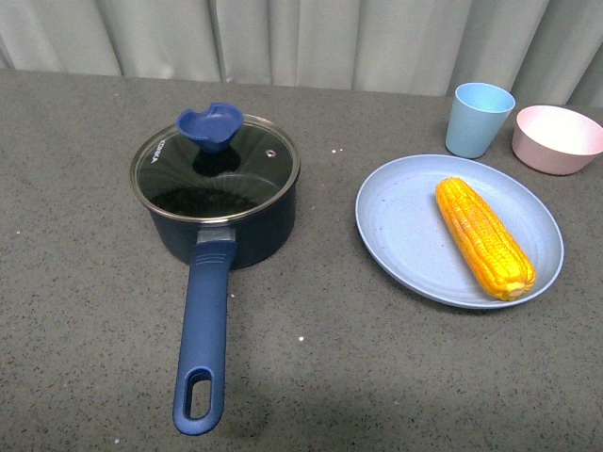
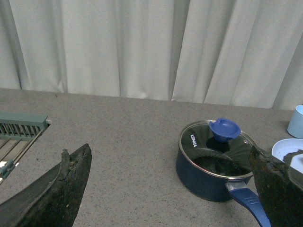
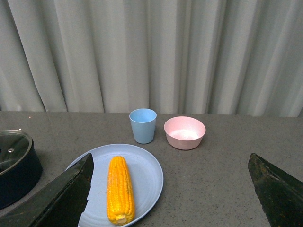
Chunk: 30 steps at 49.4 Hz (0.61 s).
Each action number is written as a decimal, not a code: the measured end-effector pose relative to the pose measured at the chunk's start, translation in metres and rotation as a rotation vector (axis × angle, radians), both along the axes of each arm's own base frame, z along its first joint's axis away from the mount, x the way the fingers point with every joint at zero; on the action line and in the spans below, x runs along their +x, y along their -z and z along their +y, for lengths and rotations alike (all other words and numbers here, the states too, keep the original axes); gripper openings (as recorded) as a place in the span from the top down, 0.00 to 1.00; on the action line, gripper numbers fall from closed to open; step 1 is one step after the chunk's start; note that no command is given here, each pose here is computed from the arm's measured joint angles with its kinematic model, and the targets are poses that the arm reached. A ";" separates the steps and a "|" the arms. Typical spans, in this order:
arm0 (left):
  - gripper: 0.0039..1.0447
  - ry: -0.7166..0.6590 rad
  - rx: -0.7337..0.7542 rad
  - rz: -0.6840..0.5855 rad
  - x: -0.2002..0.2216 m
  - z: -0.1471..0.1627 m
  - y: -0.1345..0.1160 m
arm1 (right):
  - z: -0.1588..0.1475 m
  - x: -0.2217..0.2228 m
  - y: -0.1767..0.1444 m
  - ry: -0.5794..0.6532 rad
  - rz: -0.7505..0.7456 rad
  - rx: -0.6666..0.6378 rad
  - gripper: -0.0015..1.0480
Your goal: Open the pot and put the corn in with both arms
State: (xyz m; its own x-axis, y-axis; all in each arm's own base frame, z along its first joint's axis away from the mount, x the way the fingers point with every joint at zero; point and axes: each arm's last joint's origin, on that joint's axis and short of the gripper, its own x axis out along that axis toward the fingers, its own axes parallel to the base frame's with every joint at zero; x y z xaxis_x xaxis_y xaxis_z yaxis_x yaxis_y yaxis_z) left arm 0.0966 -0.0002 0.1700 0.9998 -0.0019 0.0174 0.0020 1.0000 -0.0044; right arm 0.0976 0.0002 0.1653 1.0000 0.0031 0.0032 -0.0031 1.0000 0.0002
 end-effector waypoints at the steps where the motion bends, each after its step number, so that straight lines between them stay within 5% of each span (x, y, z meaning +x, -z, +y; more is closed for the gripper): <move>1: 0.06 0.008 -0.001 0.004 0.000 0.000 0.000 | 0.000 0.000 0.000 0.000 0.000 0.000 0.09; 20: 0.06 0.174 -0.083 0.084 0.071 -0.037 -0.004 | 0.000 0.000 0.000 0.000 0.001 0.000 0.09; 30: 0.06 0.207 -0.063 0.191 0.131 -0.070 0.026 | 0.000 0.000 0.000 0.000 0.000 0.000 0.09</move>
State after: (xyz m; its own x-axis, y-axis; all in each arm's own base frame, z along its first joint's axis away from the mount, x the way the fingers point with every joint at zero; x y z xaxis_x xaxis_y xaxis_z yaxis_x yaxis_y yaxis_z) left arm 0.2281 -0.0701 0.1436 0.9633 -0.2115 -0.1650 0.1996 0.9761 -0.0861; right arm 0.0976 0.0002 0.1653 1.0000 0.0034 0.0032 -0.0034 1.0000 0.0002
